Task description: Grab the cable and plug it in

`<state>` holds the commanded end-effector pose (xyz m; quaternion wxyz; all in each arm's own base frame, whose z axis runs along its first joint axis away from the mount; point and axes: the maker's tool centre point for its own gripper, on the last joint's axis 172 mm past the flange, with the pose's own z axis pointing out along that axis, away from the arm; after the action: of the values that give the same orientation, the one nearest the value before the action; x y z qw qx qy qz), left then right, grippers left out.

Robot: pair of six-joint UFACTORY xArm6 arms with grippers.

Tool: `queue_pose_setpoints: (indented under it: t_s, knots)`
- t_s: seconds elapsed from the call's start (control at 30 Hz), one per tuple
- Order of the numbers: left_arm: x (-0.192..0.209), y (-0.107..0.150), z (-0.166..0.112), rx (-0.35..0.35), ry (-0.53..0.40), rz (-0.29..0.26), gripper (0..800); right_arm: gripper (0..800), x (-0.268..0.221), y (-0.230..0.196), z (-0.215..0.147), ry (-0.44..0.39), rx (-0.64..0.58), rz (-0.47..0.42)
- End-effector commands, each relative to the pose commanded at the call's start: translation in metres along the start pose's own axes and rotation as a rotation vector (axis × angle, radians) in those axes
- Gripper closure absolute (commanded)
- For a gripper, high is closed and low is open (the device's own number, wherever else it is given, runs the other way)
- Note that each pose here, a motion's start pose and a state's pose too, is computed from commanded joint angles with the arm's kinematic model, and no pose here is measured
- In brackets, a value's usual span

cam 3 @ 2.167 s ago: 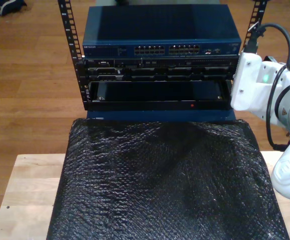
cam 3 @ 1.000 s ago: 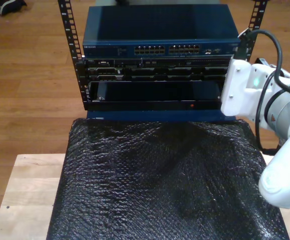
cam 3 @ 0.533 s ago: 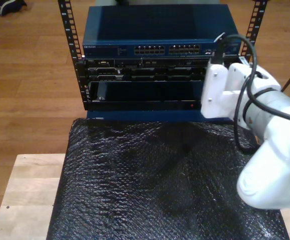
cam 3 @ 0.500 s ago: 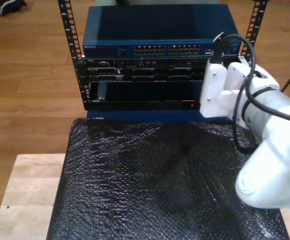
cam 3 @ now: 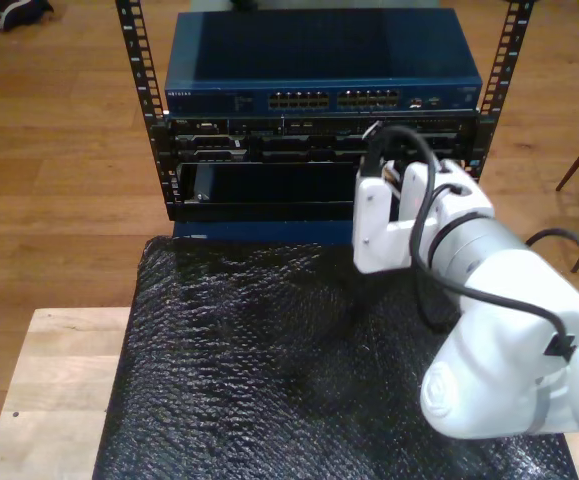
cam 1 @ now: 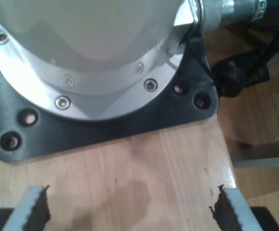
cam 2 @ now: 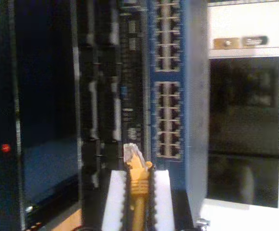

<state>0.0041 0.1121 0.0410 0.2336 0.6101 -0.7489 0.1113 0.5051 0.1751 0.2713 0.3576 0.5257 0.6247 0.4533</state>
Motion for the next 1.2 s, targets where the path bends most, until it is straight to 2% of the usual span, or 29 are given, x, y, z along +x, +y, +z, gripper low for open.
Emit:
queue_pose_setpoints:
  t_s: [0.3,1.0,1.2]
  knots:
    - [0.0,0.0,0.0,0.0,-0.002,0.0,1,800,0.003,-0.01,0.008,-0.008,-0.006,-0.02]
    - [0.0,0.0,0.0,0.0,-0.002,0.0,1,800,0.029,0.019,-0.004,0.045,-0.064,-0.023]
    - [0.0,0.0,0.0,0.0,-0.002,0.0,1,800,0.03,-0.001,0.015,0.027,-0.042,-0.037]
